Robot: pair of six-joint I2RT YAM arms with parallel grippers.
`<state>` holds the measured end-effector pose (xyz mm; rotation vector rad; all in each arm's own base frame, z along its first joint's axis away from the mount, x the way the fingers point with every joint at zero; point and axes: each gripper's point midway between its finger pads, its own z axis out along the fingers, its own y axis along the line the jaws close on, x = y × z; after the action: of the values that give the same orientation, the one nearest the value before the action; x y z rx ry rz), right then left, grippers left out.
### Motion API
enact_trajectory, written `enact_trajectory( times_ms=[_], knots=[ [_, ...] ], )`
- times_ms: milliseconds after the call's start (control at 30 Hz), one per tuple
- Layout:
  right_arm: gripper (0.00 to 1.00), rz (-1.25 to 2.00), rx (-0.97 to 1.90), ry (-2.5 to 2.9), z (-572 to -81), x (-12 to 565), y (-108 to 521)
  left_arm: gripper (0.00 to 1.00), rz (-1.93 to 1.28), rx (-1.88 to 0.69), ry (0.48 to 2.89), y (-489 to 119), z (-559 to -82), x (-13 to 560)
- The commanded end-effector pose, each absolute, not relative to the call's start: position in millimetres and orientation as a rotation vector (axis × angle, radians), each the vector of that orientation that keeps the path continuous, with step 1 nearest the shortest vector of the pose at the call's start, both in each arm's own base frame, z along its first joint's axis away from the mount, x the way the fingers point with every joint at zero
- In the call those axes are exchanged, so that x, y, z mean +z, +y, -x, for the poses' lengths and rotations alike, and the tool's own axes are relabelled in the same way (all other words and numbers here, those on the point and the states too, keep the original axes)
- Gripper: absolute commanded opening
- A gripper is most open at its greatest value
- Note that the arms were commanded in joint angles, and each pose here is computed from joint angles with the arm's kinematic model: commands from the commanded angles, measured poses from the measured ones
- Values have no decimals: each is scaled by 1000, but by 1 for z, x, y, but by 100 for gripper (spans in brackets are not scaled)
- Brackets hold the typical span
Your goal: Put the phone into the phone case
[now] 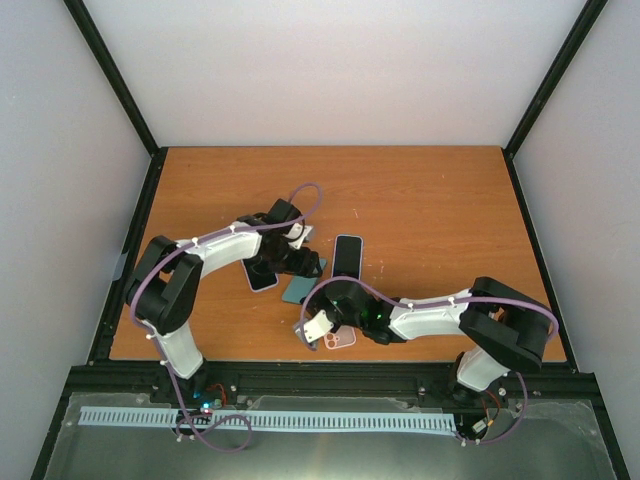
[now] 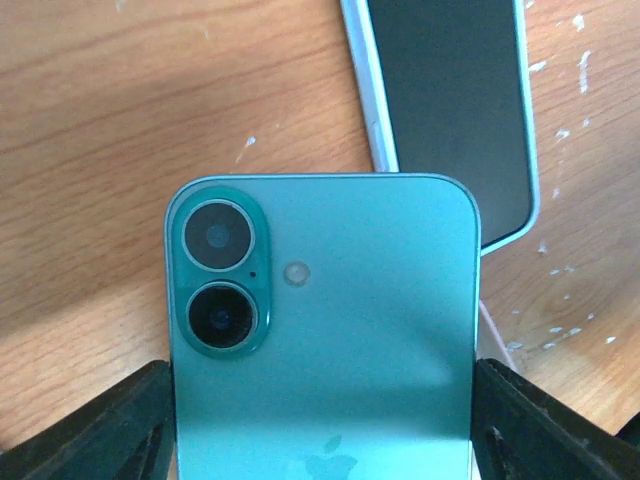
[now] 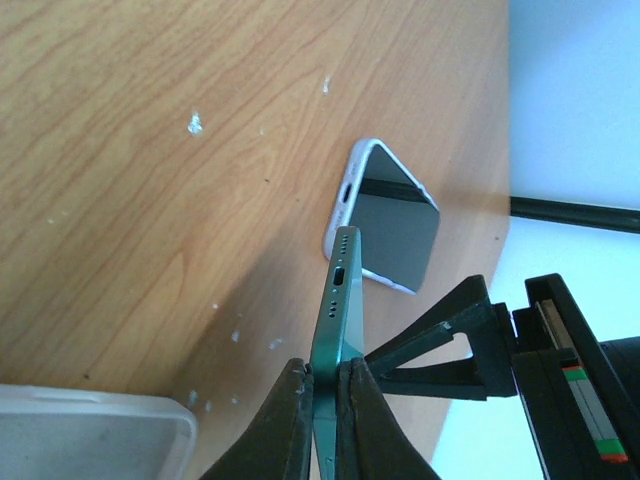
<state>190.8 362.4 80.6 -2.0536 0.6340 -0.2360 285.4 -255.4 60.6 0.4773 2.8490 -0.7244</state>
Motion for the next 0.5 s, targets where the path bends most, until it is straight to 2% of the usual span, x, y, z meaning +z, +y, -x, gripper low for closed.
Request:
enact_trajectory(
  times_ms=[0, 233, 367, 467],
  knots=[
    [3, 1977, -338, 562, -193, 107, 360, 80, -370, -755, 2720, -255, -301, 109],
    [3, 1927, -225, 693, -182, 153, 350, 99, -217, -762, 2497, -236, -325, 190],
    [3, 1822, -74, 824, -172, 189, 347, 99, -180, -799, 2377, -231, -325, 237],
    [3, 1649, 128, 1159, -177, 223, 348, 100, -145, -807, 2318, -224, -322, 260]
  ],
)
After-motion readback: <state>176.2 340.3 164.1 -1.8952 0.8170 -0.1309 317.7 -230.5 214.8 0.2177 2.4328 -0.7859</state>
